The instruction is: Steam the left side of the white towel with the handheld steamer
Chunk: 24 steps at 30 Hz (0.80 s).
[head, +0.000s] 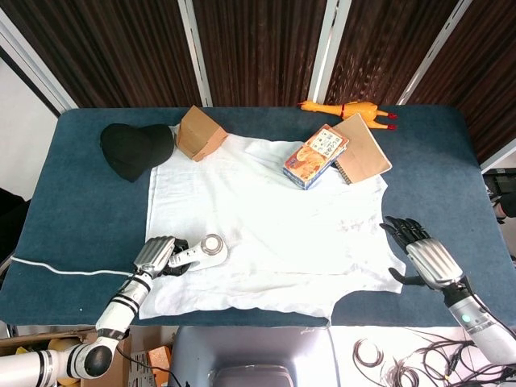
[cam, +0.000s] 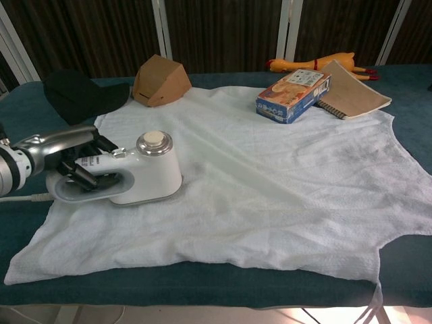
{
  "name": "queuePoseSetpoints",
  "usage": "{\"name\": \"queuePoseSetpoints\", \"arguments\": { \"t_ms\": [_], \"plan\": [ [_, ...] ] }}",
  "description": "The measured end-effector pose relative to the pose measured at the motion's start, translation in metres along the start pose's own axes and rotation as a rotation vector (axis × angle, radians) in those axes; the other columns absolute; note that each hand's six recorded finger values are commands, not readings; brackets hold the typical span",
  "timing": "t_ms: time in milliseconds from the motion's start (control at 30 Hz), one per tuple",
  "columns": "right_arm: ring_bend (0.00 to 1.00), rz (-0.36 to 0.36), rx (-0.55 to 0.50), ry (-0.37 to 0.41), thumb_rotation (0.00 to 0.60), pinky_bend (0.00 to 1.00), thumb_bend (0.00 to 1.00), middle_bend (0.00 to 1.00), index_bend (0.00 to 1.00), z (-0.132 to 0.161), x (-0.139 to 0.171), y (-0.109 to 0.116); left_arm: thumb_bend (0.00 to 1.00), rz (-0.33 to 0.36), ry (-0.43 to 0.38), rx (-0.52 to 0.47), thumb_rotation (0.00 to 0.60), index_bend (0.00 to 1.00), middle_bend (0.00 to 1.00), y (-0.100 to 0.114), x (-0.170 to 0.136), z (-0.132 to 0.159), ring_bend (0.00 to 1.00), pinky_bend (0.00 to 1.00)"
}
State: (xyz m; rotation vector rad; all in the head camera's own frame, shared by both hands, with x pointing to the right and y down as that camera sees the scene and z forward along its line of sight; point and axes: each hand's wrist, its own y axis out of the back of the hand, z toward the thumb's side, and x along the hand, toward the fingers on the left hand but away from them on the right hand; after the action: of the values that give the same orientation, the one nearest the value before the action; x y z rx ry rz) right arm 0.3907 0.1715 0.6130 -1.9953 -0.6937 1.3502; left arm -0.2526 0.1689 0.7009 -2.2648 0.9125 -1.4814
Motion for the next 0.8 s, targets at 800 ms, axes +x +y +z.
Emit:
{"name": "queuePoseSetpoints", "arguments": {
  "t_ms": [800],
  "plan": [
    [0.0,-0.004,-0.018,-0.013,0.6,0.0,0.27,0.0,0.0,-0.012,0.001,0.003,0.63,0.205,0.149,0.026,0.6,1.0,1.0,0.037,0.093,-0.036,1.0,1.0]
  ]
}}
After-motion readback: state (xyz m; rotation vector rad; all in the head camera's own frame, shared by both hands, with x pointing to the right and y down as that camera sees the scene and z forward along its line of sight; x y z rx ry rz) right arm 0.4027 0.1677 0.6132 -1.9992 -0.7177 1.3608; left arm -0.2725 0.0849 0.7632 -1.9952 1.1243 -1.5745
